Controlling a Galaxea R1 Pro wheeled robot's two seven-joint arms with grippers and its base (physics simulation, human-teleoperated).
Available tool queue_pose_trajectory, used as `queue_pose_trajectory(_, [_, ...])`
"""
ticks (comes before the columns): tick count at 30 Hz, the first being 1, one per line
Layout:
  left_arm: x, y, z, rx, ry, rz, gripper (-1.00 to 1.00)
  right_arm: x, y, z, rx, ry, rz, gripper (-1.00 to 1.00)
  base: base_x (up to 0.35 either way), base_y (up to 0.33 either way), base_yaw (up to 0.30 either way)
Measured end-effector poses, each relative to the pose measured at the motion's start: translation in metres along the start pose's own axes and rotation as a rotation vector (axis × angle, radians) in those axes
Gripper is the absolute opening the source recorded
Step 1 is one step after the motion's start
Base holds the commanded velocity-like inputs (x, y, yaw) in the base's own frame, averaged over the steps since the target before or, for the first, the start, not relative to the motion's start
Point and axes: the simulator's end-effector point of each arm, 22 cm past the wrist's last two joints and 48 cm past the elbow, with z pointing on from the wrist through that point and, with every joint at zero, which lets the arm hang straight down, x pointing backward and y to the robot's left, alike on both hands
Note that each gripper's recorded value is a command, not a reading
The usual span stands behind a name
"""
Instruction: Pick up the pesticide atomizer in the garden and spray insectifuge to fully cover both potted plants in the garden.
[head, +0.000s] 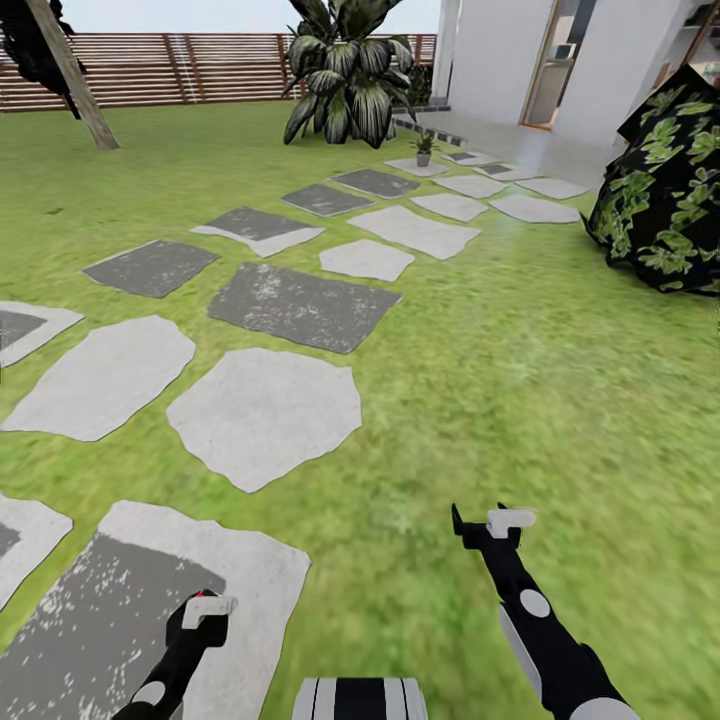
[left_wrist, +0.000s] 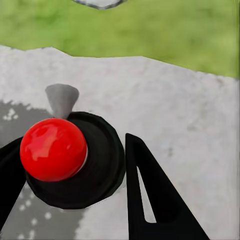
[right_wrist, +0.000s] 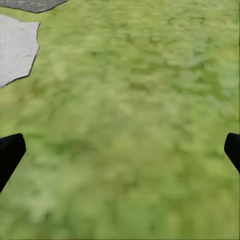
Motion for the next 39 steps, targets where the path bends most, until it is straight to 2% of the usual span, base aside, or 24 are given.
queue_pose_trajectory(2, [-0.003, 0.001, -0.001, -0.001, -0.003, 0.002, -1.00, -0.009, -0.022, 0.000, 0.021, -0.016, -0.026, 1.00, 0.000, 0.000, 0.000])
queue_pose_trajectory(3, [-0.004, 0.001, -0.002, 0.000, -0.004, 0.004, -1.00, -0.010, -0.044, -0.002, 0.039, -0.015, -0.058, 1.00, 0.000, 0.000, 0.000])
queue_pose_trajectory(4, [-0.004, 0.001, -0.003, 0.001, -0.004, 0.005, -1.00, -0.011, -0.053, -0.003, 0.046, -0.015, -0.072, 1.00, 0.000, 0.000, 0.000])
queue_pose_trajectory(8, [-0.003, 0.001, -0.007, 0.000, -0.003, 0.007, -1.00, 0.013, -0.070, -0.024, 0.058, 0.026, -0.095, 1.00, 0.000, 0.000, 0.000])
queue_pose_trajectory(14, [0.005, 0.003, -0.015, -0.003, 0.020, 0.002, -1.00, 0.063, -0.072, -0.072, 0.054, 0.094, -0.103, 1.00, 0.000, 0.000, 0.000])
queue_pose_trajectory(19, [0.008, 0.006, -0.021, -0.009, 0.029, 0.000, -1.00, 0.094, -0.069, -0.115, 0.045, 0.105, -0.104, 1.00, 0.000, 0.000, 0.000])
queue_pose_trajectory(23, [0.018, 0.010, -0.029, -0.015, 0.047, 0.000, -1.00, 0.107, -0.067, -0.137, 0.041, 0.114, -0.102, 1.00, 0.000, 0.000, 0.000])
queue_pose_trajectory(26, [0.023, 0.011, -0.035, -0.017, 0.053, 0.000, -1.00, 0.111, -0.065, -0.144, 0.039, 0.120, -0.099, 1.00, 0.000, 0.000, 0.000])
queue_pose_trajectory(28, [0.033, 0.013, -0.043, -0.021, 0.070, 0.001, -1.00, 0.122, -0.063, -0.151, 0.036, 0.149, -0.097, 1.00, 0.000, 0.000, 0.000])
queue_pose_trajectory(32, [0.030, 0.012, -0.051, -0.018, 0.078, 0.002, -1.00, 0.127, -0.064, -0.160, 0.038, 0.180, -0.095, 1.00, 0.000, 0.000, -0.017])
queue_pose_trajectory(39, [0.017, 0.010, -0.060, -0.014, 0.079, -0.001, -1.00, 0.114, -0.064, -0.165, 0.037, 0.186, -0.094, 1.00, 0.000, 0.000, -0.009])
